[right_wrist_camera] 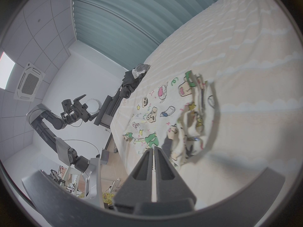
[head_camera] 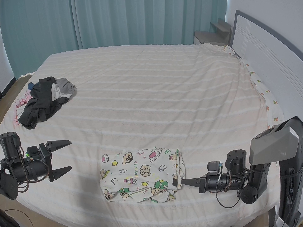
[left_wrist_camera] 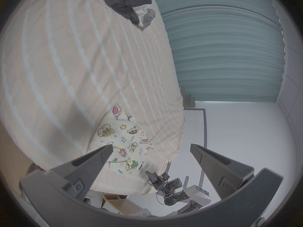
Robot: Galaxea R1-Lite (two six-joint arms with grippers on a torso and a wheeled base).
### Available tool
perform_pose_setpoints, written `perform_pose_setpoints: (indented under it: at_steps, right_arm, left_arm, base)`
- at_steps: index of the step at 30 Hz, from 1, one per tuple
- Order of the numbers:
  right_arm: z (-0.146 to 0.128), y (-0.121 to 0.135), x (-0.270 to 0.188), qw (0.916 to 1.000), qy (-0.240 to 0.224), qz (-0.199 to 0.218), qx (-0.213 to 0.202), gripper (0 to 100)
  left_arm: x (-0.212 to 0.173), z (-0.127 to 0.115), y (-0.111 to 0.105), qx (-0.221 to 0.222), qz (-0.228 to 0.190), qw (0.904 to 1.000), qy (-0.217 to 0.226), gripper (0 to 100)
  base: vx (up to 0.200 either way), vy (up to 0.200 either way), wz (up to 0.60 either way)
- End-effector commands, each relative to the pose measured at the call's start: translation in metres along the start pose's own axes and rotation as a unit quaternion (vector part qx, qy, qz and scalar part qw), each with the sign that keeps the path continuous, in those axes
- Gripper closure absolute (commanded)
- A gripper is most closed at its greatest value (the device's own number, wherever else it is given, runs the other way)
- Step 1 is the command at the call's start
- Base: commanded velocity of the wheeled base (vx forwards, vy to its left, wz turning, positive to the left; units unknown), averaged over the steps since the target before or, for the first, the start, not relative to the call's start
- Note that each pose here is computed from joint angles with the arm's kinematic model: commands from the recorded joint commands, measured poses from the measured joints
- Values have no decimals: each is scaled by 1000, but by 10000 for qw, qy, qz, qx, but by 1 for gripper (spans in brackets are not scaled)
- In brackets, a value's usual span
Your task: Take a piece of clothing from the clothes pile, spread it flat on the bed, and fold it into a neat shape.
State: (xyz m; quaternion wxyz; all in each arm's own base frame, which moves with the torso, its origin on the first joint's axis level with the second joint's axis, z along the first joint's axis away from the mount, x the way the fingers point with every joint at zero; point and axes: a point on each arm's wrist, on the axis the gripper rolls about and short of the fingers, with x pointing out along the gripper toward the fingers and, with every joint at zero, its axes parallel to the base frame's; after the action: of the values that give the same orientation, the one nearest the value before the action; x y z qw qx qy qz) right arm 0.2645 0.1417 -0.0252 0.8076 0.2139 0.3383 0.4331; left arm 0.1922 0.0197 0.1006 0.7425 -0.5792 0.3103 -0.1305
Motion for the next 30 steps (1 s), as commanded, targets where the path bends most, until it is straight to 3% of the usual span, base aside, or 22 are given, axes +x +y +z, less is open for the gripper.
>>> perform_pose_setpoints:
  at_steps: [1,11,23,24,30]
  right_arm:
    - [0,0,0,10000,3,0,7,100]
    - [7,-10,-4,9997,-179,-169,41,100]
    - [13,-31,-38,9953,-420,-784,372,100]
    - [10,-32,-40,9951,-393,-825,384,0]
    - [1,-32,-40,9959,-252,-848,182,0]
  left_arm:
    - [0,0,1,-14,12,10000,3,0]
    - [0,0,1,-10,22,10000,8,0]
    - [1,0,3,-20,47,10000,20,0]
    - [1,0,3,-26,52,10000,22,0]
    - [2,0,4,-47,72,10000,32,0]
  base:
    - [0,200,0]
    - [0,40,0]
    - [0,0,0]
    - [0,0,0]
    - [0,0,0]
